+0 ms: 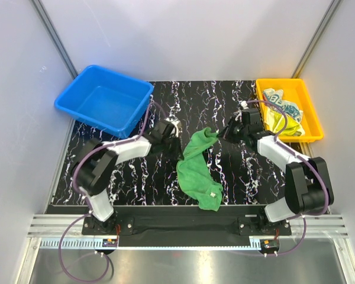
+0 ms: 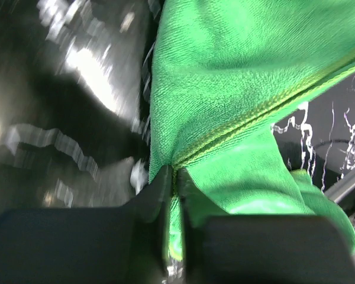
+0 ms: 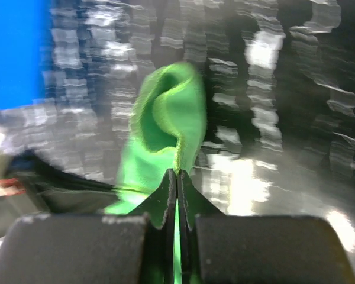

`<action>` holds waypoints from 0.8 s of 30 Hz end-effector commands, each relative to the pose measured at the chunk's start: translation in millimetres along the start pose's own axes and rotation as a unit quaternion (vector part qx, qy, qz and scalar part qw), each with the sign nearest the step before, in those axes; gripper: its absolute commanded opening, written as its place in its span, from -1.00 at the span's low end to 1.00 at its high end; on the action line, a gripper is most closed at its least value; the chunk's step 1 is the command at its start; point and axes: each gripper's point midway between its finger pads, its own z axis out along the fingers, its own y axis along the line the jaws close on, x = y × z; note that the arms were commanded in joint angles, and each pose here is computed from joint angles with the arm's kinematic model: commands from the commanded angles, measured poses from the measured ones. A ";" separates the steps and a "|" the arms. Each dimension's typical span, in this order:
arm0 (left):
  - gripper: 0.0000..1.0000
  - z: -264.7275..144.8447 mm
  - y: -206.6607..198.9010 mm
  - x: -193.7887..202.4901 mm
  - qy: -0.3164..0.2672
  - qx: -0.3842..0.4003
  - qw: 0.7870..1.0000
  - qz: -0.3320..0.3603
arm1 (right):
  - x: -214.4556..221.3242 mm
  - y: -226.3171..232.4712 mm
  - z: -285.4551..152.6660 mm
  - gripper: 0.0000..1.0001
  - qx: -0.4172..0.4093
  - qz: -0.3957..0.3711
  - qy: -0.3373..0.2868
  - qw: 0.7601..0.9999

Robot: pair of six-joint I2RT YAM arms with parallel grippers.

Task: Fold and stack the towels
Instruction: Flatten out the crumpled towel

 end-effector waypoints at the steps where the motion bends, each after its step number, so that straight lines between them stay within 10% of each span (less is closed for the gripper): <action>1: -0.69 -32.1 -3.1 -8.3 -0.050 -0.018 0.998 -0.043 | -33.0 89.4 -23.6 -1.00 -0.195 0.019 -0.033 0.980; 6: 0.19 -75.3 0.6 -26.8 -0.103 -0.038 0.992 -0.064 | -28.6 131.0 -17.9 -1.00 -0.279 0.052 -0.002 0.959; 24: 0.27 -46.9 -36.4 -79.6 -0.114 0.098 0.989 -0.015 | 23.3 110.8 20.7 -1.00 -0.322 0.066 0.053 0.943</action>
